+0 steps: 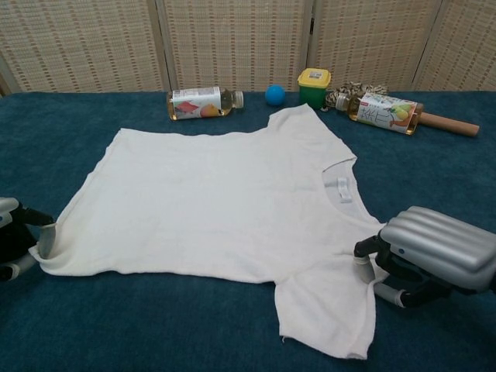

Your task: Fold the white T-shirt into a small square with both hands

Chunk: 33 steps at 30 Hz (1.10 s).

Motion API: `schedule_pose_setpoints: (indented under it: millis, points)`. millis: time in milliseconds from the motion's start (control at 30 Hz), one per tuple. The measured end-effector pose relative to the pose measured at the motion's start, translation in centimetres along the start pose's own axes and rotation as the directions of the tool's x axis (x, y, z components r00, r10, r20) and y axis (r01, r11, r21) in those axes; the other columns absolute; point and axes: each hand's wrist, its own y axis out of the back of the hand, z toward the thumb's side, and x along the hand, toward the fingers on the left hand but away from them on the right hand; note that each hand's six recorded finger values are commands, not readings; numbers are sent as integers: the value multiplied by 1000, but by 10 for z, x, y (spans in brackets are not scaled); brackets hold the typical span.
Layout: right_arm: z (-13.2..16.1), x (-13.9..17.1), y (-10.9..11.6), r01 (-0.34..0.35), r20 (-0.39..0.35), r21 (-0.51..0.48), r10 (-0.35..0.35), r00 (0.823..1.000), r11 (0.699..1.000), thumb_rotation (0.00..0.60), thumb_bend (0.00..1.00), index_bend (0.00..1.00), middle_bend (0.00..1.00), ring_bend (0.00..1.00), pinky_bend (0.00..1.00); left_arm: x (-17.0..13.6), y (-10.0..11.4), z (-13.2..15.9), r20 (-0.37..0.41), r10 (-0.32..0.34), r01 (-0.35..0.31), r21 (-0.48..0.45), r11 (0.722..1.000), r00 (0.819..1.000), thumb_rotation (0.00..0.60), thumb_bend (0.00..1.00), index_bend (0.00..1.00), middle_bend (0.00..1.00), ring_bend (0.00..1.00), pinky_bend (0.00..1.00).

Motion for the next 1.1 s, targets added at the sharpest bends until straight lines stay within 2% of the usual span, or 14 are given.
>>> schedule_pose_setpoints:
  millis: [333, 567, 900, 1100]
  points:
    - [0, 6, 9, 43, 1, -26, -43, 999, 999, 600, 515, 725, 928, 956, 1000, -5, 3, 1, 5, 0, 1, -74, 997, 1000, 600, 548, 650, 934, 866, 995]
    - [-2, 25, 25, 74, 11, -69, -73, 997, 995, 600, 536, 767, 936, 956, 1000, -18, 15, -2, 5, 18, -17, -132, 991, 1000, 600, 547, 651, 934, 866, 995]
    - [-9, 72, 56, 90, 31, -128, -87, 996, 988, 600, 536, 774, 943, 956, 1000, -57, 34, -3, 7, 36, -34, -221, 975, 999, 600, 548, 652, 934, 866, 994]
    - [-9, 107, 68, 91, 50, -168, -84, 995, 982, 600, 536, 777, 950, 956, 1000, -86, 40, -4, -12, 22, -24, -260, 965, 1000, 600, 547, 651, 934, 866, 992]
